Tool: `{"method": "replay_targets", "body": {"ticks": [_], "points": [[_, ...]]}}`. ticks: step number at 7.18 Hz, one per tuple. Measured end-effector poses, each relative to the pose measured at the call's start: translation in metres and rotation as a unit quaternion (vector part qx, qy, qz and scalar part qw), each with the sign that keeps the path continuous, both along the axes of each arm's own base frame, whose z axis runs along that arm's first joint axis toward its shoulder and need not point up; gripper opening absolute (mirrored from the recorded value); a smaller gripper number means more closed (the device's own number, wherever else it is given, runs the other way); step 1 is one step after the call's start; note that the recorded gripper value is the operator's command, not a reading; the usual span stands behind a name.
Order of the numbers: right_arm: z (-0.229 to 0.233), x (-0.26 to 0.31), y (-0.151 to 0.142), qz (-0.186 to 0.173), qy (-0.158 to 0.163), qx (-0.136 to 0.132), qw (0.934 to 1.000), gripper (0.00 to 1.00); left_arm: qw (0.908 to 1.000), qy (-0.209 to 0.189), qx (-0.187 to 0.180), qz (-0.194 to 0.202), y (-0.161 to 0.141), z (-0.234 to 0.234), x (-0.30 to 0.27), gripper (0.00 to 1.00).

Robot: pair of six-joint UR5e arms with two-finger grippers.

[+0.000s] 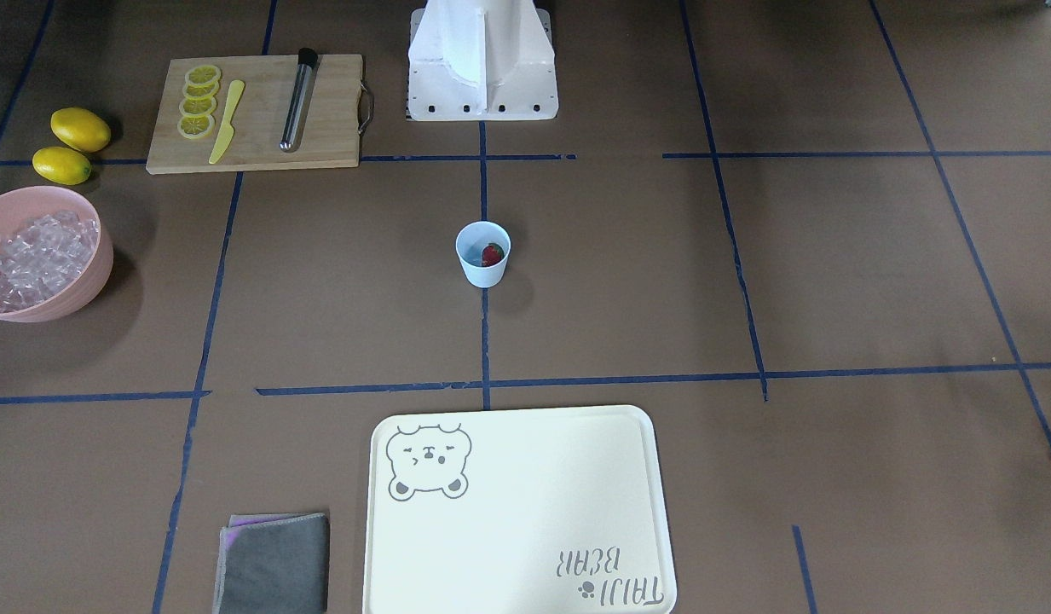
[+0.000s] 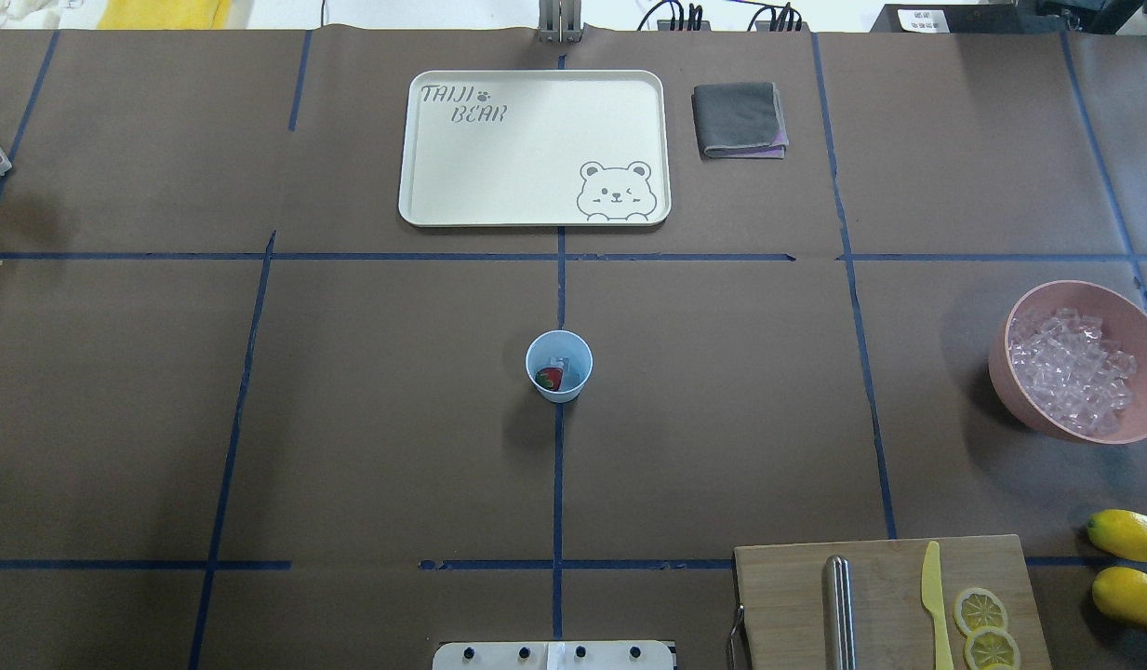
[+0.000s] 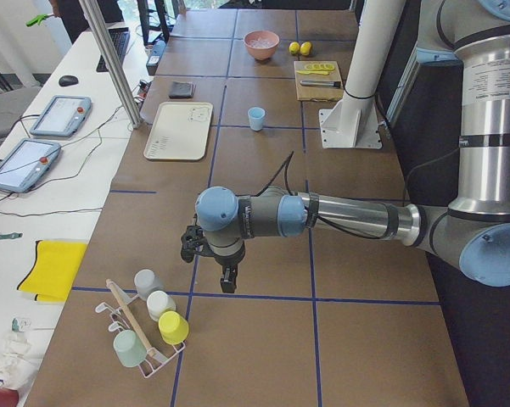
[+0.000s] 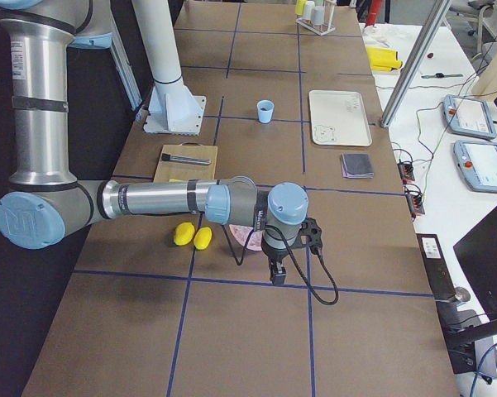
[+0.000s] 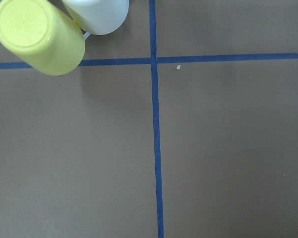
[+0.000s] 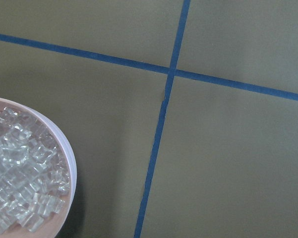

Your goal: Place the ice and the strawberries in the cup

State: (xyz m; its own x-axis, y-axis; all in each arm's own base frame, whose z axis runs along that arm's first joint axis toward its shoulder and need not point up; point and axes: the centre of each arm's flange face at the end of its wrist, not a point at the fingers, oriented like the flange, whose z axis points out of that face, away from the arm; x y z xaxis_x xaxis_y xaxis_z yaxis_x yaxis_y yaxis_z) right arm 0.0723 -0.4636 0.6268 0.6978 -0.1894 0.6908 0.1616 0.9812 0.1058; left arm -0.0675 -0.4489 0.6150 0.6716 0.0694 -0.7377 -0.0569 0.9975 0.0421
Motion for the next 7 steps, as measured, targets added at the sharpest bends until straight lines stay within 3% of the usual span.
{"method": "replay_targets", "body": {"ticks": [3,7], "points": [[-0.002,0.000,-0.001,-0.001,0.001,0.003,1.0000,1.00,1.0000,0.000,0.006,0.000,0.025,0.014,0.001,1.00],[-0.003,0.000,-0.003,-0.001,0.002,0.005,1.0000,1.00,1.0000,0.008,0.000,0.000,0.030,0.018,0.002,1.00]]}}
